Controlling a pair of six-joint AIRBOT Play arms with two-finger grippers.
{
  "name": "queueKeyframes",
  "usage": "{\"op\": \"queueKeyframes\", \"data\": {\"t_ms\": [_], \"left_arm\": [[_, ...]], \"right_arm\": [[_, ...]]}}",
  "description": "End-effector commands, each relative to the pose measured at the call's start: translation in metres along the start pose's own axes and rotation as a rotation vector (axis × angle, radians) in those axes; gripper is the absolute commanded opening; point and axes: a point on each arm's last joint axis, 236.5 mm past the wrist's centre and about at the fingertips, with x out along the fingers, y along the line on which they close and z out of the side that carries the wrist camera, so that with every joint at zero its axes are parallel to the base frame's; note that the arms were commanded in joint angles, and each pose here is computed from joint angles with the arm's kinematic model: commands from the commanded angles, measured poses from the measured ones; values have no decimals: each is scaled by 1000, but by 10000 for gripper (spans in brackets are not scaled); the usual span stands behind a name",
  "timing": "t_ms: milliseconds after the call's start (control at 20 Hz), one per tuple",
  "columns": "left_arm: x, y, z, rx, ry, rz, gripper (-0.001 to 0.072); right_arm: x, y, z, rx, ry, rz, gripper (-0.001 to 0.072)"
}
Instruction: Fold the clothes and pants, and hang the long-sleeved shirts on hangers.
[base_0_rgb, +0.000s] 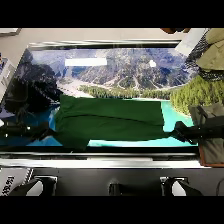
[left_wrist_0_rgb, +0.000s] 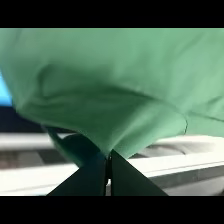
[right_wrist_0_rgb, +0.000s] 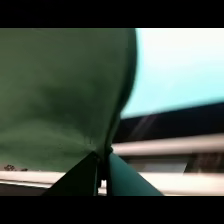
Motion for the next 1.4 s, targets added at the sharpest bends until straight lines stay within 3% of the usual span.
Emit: {"op": "queueKeyframes", "data": {"t_ms": [0, 600, 900, 1150, 1350], "left_arm": [[7, -16, 50, 98, -7, -3, 12], [50, -44, 181, 192, 63, -15, 12], [75, -40, 208, 183, 74, -13, 12], [87, -38, 230, 171, 56, -11, 12], [104, -35, 229, 167, 80, -8, 13]], "right_arm": [[19, 29, 30, -115, -34, 3, 25], [37, 36, 145, 1, -282, -23, 25], [68, 60, 172, -72, -244, -6, 26], [66, 57, 204, -8, -360, -15, 26], [86, 46, 194, 14, -286, -27, 27]]}}
